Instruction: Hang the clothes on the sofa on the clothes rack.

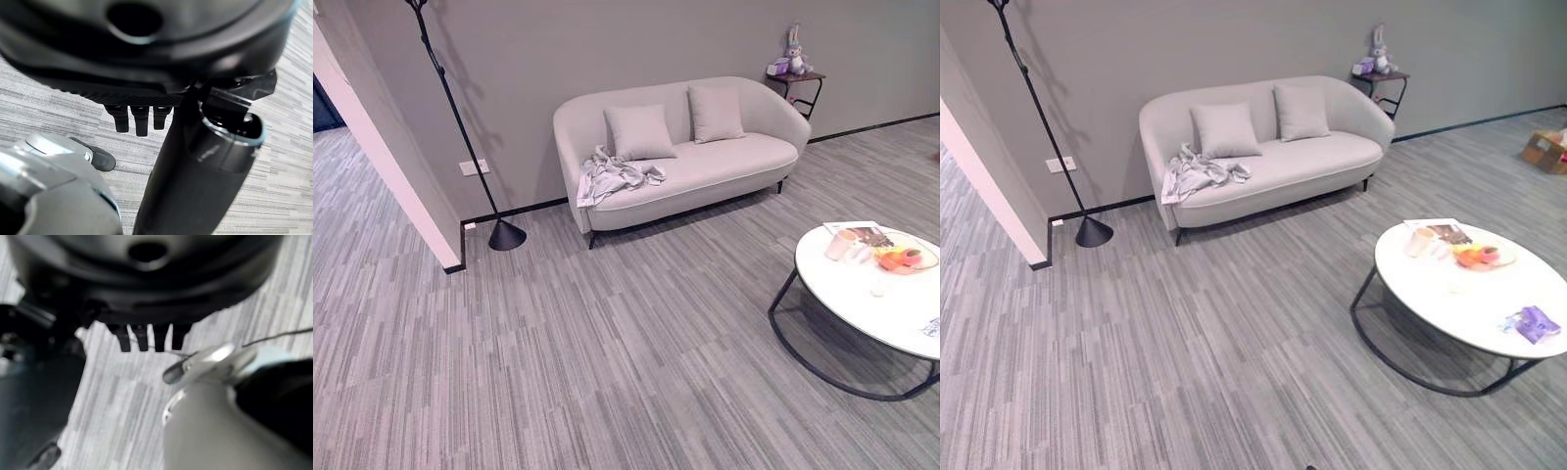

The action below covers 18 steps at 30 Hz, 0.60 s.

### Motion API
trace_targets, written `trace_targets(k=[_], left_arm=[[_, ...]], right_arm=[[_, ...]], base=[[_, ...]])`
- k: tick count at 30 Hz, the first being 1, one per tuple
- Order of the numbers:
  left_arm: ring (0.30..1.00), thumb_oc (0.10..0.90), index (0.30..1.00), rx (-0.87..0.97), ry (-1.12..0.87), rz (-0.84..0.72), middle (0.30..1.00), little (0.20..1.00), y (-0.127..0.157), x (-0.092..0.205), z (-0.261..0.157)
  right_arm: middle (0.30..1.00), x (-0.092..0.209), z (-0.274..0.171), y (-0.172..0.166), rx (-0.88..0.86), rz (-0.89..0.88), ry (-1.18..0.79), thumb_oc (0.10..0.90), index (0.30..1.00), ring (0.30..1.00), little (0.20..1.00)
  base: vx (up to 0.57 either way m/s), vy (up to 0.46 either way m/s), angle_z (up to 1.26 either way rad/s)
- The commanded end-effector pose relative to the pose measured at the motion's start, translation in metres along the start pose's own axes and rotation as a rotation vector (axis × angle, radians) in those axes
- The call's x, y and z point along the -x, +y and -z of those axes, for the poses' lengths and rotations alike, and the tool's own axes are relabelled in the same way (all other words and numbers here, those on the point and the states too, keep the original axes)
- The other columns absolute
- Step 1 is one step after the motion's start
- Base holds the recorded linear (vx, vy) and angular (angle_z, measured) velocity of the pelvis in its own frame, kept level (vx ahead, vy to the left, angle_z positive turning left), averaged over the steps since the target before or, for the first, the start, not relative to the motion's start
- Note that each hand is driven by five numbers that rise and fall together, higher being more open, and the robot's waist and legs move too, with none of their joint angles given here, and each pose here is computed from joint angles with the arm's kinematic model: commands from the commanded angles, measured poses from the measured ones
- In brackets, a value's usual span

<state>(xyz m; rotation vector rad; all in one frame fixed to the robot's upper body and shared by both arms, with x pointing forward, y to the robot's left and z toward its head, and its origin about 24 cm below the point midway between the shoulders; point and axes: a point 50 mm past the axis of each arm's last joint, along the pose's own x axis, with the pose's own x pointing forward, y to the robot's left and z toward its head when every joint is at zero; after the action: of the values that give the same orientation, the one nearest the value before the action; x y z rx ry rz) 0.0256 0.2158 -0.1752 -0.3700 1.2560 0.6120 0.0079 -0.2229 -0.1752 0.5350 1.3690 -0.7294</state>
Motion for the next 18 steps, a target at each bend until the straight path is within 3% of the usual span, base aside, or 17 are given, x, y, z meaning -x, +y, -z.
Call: trace_targets(k=[1, 18], left_arm=[[0.9, 0.8, 0.9, -0.067, -0.085, 0.038, 0.9, 0.9, -0.015, -0.003, -0.024], [0.9, 0.8, 0.9, -0.279, -0.066, 0.121, 0.9, 0.9, -0.027, -0.001, -0.016]], right_arm=[[0.9, 0.0, 0.001, 0.015, 0.054, -0.017, 0.003, 0.8, 0.9, 0.9, 0.9], [0.9, 0.0, -0.002, 0.014, 0.356, -0.036, 0.0, 0.8, 0.9, 0.9, 0.9]], base=[[0.0, 0.0, 0.0], [0.01, 0.007, -0.02]])
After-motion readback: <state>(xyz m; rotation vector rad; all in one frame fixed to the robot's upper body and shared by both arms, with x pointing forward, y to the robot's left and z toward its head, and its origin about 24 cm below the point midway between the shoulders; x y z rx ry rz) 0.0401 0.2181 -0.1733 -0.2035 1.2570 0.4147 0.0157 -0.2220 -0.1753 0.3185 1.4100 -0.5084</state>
